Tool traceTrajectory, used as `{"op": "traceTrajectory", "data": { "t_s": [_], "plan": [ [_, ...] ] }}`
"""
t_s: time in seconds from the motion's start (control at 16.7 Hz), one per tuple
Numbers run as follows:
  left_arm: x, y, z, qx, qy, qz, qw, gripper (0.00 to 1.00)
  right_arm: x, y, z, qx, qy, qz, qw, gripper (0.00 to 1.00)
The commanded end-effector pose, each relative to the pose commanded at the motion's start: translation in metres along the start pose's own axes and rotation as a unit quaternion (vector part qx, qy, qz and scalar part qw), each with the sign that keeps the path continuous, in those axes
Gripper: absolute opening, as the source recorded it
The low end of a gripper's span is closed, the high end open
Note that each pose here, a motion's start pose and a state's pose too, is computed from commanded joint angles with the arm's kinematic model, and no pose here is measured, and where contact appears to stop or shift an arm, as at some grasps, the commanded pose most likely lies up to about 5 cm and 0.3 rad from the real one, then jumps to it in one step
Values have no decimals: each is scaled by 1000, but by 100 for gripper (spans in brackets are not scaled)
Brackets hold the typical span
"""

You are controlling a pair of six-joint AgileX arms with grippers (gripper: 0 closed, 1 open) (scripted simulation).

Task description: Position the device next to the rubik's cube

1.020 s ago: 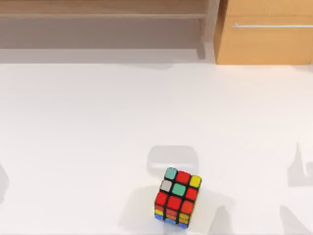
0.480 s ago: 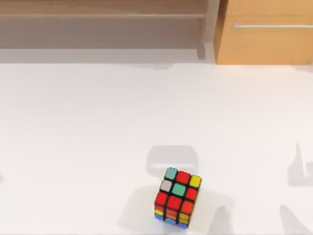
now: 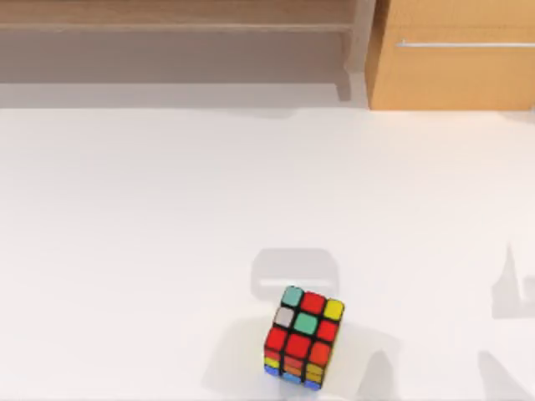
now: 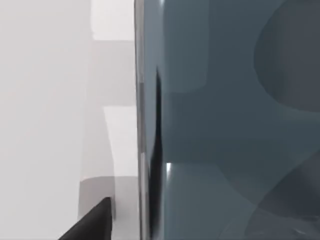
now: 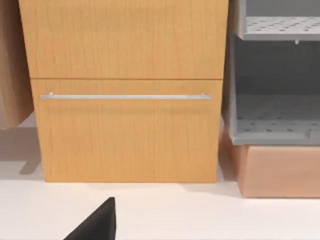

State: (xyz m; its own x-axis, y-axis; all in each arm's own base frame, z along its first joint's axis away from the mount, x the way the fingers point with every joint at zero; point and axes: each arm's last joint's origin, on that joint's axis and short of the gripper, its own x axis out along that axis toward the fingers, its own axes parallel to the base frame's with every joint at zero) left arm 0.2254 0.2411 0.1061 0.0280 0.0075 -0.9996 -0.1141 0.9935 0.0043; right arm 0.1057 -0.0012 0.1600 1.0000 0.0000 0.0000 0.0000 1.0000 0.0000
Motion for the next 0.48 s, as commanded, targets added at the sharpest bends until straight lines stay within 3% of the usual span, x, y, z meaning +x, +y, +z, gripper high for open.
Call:
{"op": "traceTrajectory", "data": {
  "t_s": [0.12, 0.48],
  "plan": [
    [0, 0, 0, 0, 0, 0, 1000, 100, 0, 0, 0, 0, 0, 0, 1000, 100],
    [0, 0, 0, 0, 0, 0, 1000, 55, 0, 0, 0, 0, 0, 0, 1000, 100]
  ]
}}
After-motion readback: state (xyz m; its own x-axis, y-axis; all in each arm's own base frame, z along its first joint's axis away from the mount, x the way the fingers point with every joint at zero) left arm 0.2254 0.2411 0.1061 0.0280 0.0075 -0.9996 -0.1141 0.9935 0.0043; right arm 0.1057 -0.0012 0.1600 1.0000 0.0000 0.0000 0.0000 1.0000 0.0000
